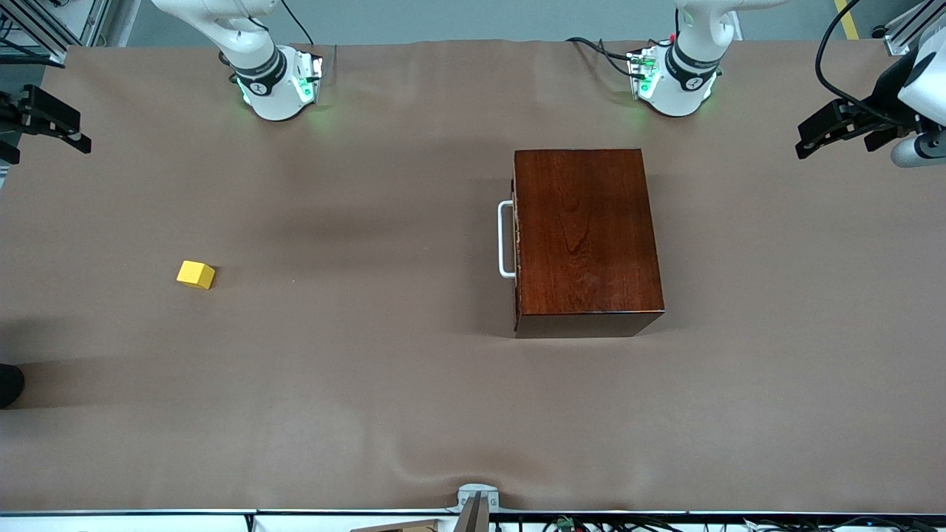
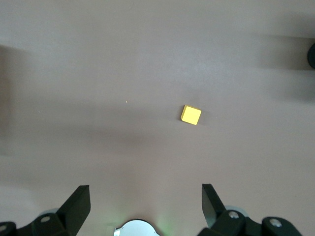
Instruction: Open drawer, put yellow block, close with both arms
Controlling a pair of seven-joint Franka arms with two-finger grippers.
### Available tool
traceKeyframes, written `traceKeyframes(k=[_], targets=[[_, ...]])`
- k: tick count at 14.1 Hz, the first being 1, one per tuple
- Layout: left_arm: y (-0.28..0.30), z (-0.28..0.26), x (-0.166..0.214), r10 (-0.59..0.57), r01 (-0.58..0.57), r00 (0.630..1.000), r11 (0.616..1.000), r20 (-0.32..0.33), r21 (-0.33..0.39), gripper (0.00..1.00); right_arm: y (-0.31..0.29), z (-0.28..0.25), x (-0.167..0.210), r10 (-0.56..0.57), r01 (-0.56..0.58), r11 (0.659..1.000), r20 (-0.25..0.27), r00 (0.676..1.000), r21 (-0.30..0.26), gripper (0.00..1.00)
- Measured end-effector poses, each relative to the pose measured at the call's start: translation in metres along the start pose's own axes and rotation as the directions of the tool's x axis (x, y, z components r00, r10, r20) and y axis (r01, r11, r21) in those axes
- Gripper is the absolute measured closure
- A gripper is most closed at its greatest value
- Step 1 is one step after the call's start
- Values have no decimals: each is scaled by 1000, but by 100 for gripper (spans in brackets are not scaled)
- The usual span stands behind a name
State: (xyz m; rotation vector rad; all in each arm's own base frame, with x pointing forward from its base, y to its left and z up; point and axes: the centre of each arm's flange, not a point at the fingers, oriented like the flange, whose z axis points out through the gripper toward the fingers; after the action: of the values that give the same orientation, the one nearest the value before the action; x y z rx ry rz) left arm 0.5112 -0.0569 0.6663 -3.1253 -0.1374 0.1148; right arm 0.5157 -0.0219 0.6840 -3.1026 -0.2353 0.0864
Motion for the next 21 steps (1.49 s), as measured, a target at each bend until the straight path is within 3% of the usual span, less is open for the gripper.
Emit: traceKeyframes(k=[8,11,15,18,21], targets=[[2,-3,-1,4,-4,1000,1000,-5,0,0,5,-1,2,9,-9,1000,-23,1000,-5,0],[28,-2,-6,47,-47,999,999,-4,6,0,6,-1,3,9,-9,1000,-24,1000,-5,0],[104,19,-6,96,-96,995,995,29,11,0,7,-1,3,12,-12,1000,-26,1000,-5,0],[191,45,-1,78,-78,996,997,40,-10,0,10,-1,2,17,-17,1000,-26,1000,-5,0],[278,86,-4,92,-92,996,996,23,20,0,11,-1,2,20,-21,1000,-26,999,-5,0]])
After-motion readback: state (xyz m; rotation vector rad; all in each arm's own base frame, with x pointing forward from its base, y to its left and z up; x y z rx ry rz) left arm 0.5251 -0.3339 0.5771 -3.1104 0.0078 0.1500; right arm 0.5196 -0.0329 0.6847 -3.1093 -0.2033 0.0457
